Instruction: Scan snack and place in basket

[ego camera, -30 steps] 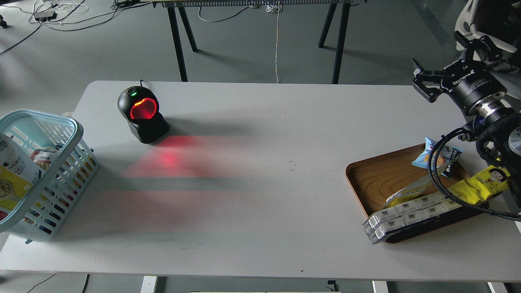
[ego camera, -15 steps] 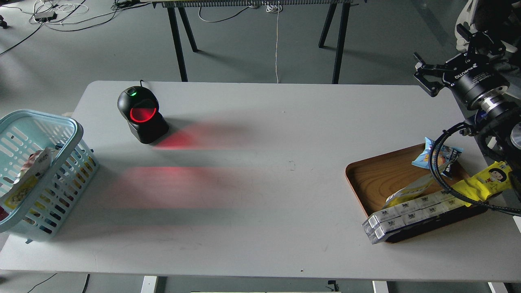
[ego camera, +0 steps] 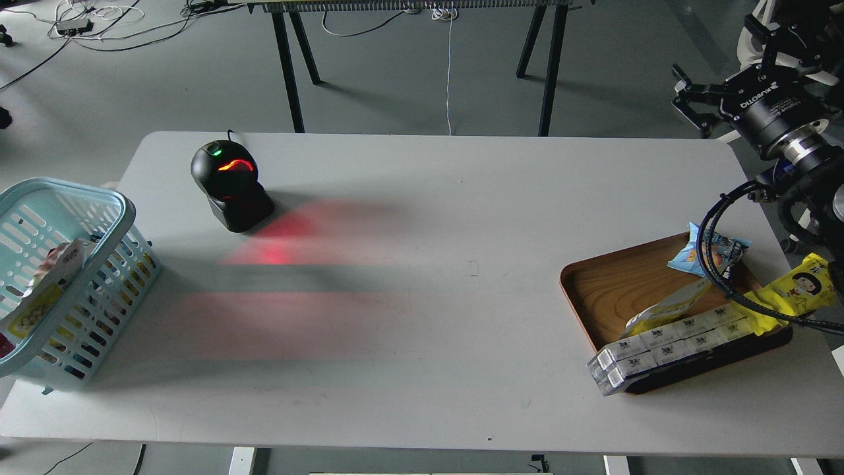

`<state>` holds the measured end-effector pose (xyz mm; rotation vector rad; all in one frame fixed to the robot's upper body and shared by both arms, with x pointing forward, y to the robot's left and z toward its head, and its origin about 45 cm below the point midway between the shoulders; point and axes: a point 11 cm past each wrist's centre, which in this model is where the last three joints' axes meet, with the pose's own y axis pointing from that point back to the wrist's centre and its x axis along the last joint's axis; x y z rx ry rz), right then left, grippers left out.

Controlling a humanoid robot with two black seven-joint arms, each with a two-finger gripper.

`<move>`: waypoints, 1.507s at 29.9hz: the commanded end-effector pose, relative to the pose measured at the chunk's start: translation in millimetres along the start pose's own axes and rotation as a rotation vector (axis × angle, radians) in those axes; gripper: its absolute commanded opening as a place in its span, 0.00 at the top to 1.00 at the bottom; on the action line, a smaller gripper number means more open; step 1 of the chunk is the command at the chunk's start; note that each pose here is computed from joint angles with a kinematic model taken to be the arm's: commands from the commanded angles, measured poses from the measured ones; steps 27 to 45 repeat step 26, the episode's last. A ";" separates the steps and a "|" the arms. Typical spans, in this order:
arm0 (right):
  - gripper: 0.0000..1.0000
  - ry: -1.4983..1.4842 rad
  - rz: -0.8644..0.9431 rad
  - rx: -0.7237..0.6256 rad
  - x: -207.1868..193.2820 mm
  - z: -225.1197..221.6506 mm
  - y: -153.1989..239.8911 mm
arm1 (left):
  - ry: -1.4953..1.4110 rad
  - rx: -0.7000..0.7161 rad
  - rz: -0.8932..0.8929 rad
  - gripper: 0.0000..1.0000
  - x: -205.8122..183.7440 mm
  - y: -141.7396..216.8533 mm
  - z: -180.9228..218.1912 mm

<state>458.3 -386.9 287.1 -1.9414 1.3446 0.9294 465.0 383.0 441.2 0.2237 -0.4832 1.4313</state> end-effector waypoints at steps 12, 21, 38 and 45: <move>0.00 0.045 0.067 0.025 18.0 -24.6 24.4 | 0.834 0.089 -0.028 0.00 -78.0 -28.5 -103.7; 0.00 0.022 0.060 -0.011 21.0 -3.8 26.5 | 1.001 0.050 -0.012 0.00 -84.9 -20.9 -121.0; 0.00 0.018 0.058 -0.018 20.7 -0.3 26.1 | 1.003 0.045 -0.008 0.00 -80.9 -19.3 -121.9; 0.00 0.018 0.058 -0.018 20.7 -0.3 26.1 | 1.003 0.045 -0.008 0.00 -80.9 -19.3 -121.9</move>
